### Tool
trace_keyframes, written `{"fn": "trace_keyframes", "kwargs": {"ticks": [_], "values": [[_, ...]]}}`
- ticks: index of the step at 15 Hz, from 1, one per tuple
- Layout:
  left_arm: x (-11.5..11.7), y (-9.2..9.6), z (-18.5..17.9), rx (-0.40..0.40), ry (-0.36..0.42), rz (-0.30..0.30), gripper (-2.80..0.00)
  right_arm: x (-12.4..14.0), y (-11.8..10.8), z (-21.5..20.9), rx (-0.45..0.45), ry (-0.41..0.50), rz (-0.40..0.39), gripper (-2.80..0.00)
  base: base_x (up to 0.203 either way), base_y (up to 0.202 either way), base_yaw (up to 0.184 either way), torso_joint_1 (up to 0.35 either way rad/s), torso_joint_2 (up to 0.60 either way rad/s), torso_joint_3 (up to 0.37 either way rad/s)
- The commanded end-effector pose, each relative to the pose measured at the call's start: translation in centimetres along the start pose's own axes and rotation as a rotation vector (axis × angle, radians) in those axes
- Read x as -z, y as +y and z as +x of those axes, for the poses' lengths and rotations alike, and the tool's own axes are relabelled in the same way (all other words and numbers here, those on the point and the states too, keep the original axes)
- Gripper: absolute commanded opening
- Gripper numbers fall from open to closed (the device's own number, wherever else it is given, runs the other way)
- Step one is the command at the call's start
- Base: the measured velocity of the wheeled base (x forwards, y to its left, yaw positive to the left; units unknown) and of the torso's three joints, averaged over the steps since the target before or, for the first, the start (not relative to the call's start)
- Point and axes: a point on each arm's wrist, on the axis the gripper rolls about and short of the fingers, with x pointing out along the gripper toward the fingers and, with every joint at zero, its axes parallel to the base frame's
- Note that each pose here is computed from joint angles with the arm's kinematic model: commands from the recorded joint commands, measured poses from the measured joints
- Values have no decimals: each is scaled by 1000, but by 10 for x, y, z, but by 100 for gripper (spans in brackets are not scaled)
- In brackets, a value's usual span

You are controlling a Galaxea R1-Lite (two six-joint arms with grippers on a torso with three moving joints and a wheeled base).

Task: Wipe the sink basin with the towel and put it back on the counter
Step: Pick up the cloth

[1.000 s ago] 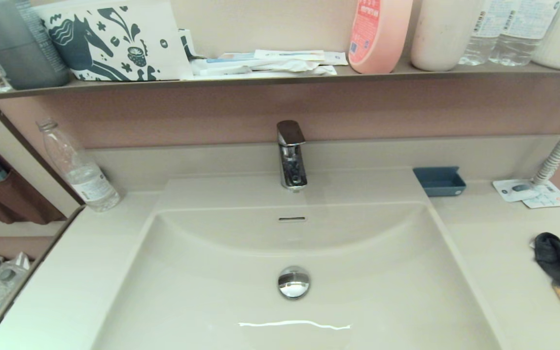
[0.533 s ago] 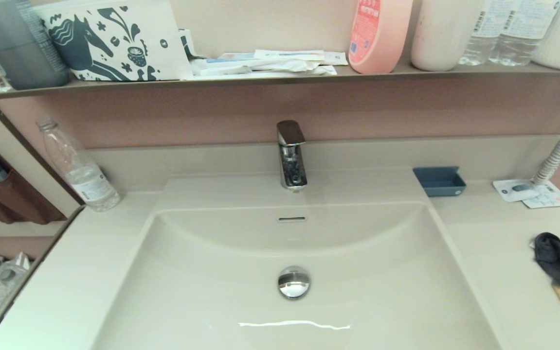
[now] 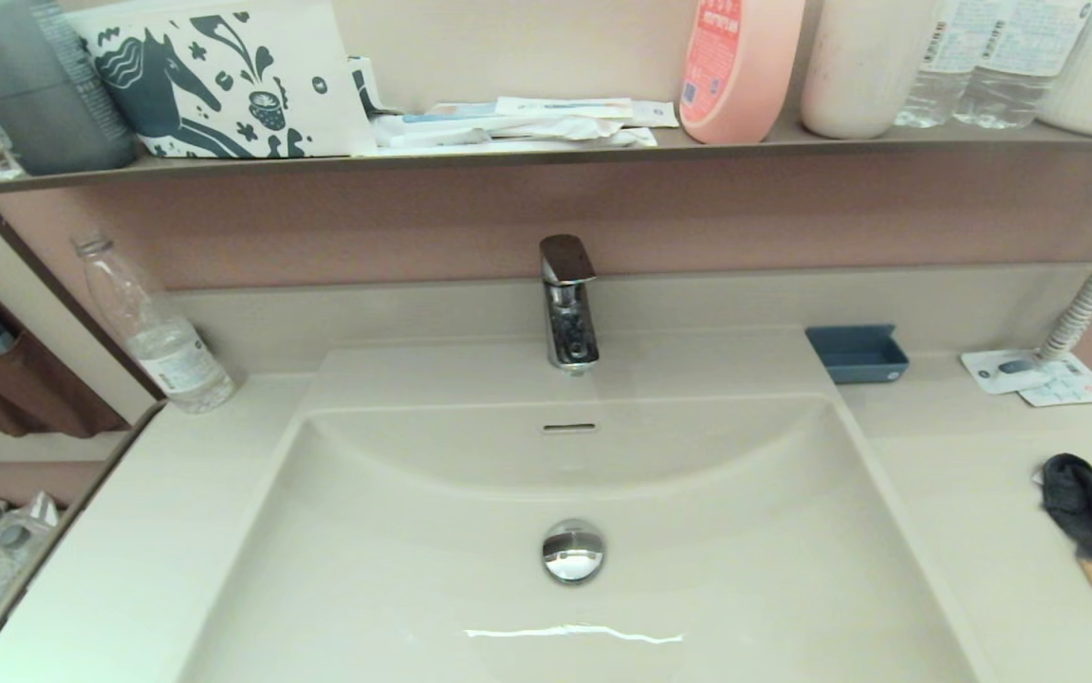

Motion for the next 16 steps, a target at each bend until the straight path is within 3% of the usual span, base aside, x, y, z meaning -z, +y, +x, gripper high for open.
{"fn": "trace_keyframes", "kwargs": {"ticks": [1, 4, 8, 12, 16], "values": [[0, 0, 0, -1, 1, -1, -280, -3, 0, -1, 1, -11, -7, -280, 0, 0, 0, 0, 0, 0], [0, 0, 0, -1, 2, -1, -280, -27, -1, -5, 25, -56, -19, -280, 0, 0, 0, 0, 0, 0], [0, 0, 0, -1, 1, -1, -280, -73, -3, 11, 104, 20, -12, -280, 0, 0, 0, 0, 0, 0], [0, 0, 0, -1, 2, -1, -280, -95, -6, 73, 233, 319, 21, -280, 0, 0, 0, 0, 0, 0], [0, 0, 0, -1, 2, -1, -280, -98, -12, 132, 335, 663, 40, -280, 0, 0, 0, 0, 0, 0]]}}
